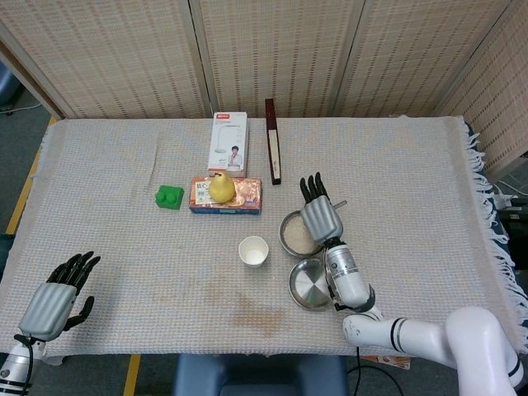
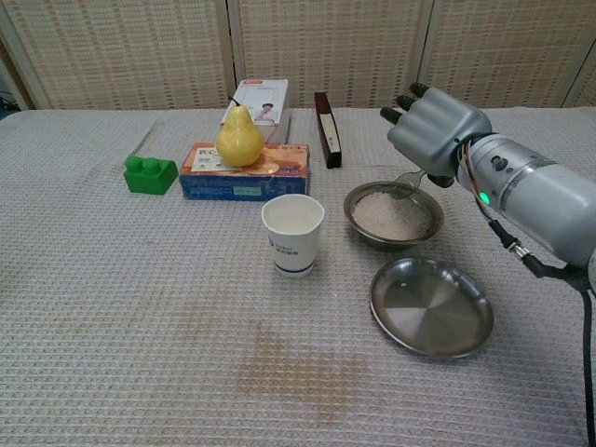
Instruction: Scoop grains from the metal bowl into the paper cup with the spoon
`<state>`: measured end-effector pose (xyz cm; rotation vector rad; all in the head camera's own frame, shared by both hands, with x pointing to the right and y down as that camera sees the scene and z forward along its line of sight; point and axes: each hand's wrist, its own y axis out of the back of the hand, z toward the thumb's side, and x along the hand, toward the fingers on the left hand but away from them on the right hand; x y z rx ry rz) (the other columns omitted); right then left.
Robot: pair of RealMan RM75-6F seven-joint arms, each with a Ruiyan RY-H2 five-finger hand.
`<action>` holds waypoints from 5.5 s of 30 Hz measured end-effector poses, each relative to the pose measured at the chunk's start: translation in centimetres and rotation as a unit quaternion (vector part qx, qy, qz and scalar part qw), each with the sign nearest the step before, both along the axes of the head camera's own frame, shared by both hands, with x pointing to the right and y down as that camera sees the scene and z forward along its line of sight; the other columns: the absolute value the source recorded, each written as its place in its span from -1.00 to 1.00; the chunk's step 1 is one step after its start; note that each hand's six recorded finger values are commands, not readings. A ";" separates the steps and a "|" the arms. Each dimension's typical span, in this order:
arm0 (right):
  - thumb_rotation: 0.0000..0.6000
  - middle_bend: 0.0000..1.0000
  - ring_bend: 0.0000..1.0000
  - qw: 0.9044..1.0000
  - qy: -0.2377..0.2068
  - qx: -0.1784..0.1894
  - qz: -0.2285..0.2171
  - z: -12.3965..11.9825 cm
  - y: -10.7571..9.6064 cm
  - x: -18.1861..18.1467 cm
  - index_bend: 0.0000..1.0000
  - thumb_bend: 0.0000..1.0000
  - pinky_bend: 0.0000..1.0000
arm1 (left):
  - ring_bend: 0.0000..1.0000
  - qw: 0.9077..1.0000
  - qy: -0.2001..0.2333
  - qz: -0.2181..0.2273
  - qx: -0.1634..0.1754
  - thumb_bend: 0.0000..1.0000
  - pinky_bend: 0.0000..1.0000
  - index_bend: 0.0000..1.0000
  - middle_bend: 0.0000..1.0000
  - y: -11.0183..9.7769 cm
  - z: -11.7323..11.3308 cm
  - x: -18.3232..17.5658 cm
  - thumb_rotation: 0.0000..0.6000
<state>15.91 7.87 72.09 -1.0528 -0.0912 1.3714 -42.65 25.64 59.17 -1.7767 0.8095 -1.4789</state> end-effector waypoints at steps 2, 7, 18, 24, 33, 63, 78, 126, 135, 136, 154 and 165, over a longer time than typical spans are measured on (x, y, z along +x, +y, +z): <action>1.00 -0.94 -1.00 1.000 0.003 -0.005 -0.003 0.4 0.3 -0.2 0.31 -0.25 -1.00 | -1.00 1.000 -0.001 0.000 0.000 0.00 -0.69 -1.00 -1.00 0.0 0.0 0.0 1.00; 1.00 -0.94 -1.00 1.000 0.006 -0.011 -0.011 0.8 0.7 -0.6 0.31 -0.25 -1.00 | -1.00 1.000 -0.001 0.000 -0.001 0.00 -0.69 -1.00 -1.00 0.0 0.1 0.0 1.00; 1.00 -0.94 -1.00 1.000 -0.002 -0.028 -0.010 1.5 1.4 -1.3 0.32 -0.25 -1.00 | -1.00 1.000 -0.001 0.002 -0.001 0.00 -0.69 -1.00 -1.00 0.1 0.0 0.1 1.00; 1.00 -0.94 -1.00 0.998 -0.026 -0.049 0.009 1.8 1.8 -1.5 0.33 -0.26 -1.00 | -1.00 1.000 -0.001 0.002 -0.001 0.00 -0.69 -1.00 -1.00 0.1 0.0 0.1 1.00; 1.00 -0.93 -1.00 0.993 -0.075 -0.081 0.046 1.9 2.0 -1.5 0.35 -0.26 -1.00 | -1.00 1.000 0.000 0.001 0.000 0.00 -0.69 -1.00 -1.00 0.1 -0.1 0.0 1.00; 1.00 -0.89 -1.00 0.956 -0.202 -0.129 0.171 1.4 0.4 1.9 0.38 -0.26 -1.00 | -1.00 1.000 -0.003 0.002 0.002 0.00 -0.69 -1.00 -1.00 0.2 -0.1 0.1 1.00; 1.00 -0.87 -1.00 0.916 -0.316 -0.163 0.186 -2.0 0.2 -2.2 0.39 -0.25 -1.00 | -1.00 1.000 -0.005 -0.006 -0.004 0.00 -0.68 -1.00 -1.00 0.0 0.1 -0.3 1.00; 1.00 -0.86 -1.00 0.995 -0.060 -0.037 -0.073 -6.5 4.8 -12.3 0.38 -0.23 -1.00 | -1.00 1.000 0.007 -0.001 -0.004 0.00 -0.66 -1.00 -1.00 0.3 -0.6 -0.4 1.00; 1.00 -0.86 -1.00 0.989 0.021 0.018 -0.142 -7.3 5.7 -13.3 0.38 -0.23 -1.00 | -1.00 1.000 0.007 0.001 -0.003 0.00 -0.67 -1.00 -1.00 0.4 -0.6 -0.3 1.00; 1.00 -0.86 -1.00 0.988 0.029 0.023 -0.148 -7.3 5.8 -13.4 0.38 -0.23 -1.00 | -1.00 1.000 0.007 0.001 -0.003 0.00 -0.67 -1.00 -1.00 0.4 -0.6 -0.3 1.00; 1.00 -0.86 -1.00 0.967 0.083 0.085 -0.228 -6.8 6.9 -14.8 0.38 -0.23 -1.00 | -1.00 1.000 0.006 0.001 -0.005 0.00 -0.66 -1.00 -1.00 0.4 -0.5 -0.4 1.00; 1.00 -0.86 -1.00 0.965 0.085 0.085 -0.234 -6.5 7.1 -14.6 0.38 -0.23 -1.00 | -1.00 1.000 0.005 0.004 -0.006 0.00 -0.66 -1.00 -1.00 0.5 -0.4 -0.2 1.00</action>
